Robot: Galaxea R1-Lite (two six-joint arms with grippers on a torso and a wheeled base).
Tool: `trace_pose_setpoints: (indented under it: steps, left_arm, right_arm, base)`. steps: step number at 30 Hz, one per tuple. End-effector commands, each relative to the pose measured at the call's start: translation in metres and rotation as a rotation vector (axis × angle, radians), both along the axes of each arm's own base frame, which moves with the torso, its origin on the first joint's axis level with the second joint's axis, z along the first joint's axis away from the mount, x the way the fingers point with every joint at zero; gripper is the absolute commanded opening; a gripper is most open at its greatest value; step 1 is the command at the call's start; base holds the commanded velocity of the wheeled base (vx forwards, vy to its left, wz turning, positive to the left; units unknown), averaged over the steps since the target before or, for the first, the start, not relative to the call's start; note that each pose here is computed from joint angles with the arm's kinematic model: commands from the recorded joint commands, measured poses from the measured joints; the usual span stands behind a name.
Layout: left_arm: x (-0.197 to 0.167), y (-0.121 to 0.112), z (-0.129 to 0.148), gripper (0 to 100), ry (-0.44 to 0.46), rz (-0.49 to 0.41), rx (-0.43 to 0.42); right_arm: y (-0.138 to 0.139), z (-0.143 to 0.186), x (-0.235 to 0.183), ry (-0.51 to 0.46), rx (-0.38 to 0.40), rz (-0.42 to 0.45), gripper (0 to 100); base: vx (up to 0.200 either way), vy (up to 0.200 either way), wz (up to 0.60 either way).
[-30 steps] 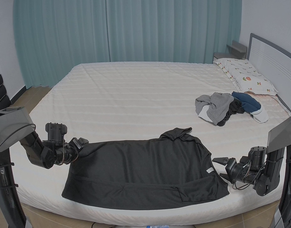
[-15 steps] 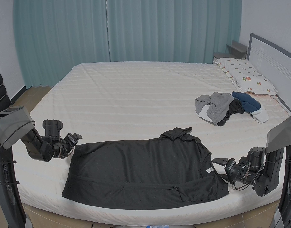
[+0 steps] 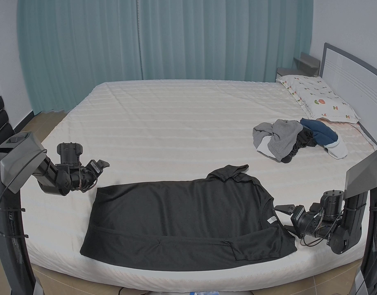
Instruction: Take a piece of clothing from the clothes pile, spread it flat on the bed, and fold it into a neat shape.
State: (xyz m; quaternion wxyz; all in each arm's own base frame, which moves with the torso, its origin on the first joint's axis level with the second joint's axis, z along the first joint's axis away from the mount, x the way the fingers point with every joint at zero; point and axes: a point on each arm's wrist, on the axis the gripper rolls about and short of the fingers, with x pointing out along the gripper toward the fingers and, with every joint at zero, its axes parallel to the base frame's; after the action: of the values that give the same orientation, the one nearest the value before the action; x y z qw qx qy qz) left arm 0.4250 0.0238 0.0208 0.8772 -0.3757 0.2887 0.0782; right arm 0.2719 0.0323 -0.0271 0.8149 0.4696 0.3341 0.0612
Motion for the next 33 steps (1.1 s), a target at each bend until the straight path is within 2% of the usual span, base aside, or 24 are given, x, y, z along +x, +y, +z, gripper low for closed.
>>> trace_pose_setpoints:
  steps: [1,17,18,25,33]
  left_arm:
    - [0.008,-0.006,-0.034,100,0.056,-0.043,0.062]
    - [0.004,-0.005,-0.039,100,0.079,-0.018,0.090]
    - [0.004,-0.005,-0.040,0,0.084,-0.018,0.089]
    - [0.004,-0.005,-0.045,0,0.091,-0.018,0.089]
    - [0.007,0.008,-0.039,0,0.060,0.037,0.098]
  right_arm:
    - [0.000,0.000,0.001,-0.010,0.001,0.002,100]
    - [0.003,-0.005,-0.001,0.002,-0.026,0.025,100]
    - [0.003,-0.006,-0.001,0.000,-0.037,0.029,100]
    - [0.003,-0.006,-0.001,-0.001,-0.038,0.031,100]
    - [0.003,-0.006,-0.001,-0.001,-0.038,0.030,100]
  base:
    - [0.000,0.000,0.00]
    - [0.000,0.000,0.00]
    - [0.000,0.000,0.00]
    - [0.000,0.000,0.00]
    - [0.000,0.000,0.00]
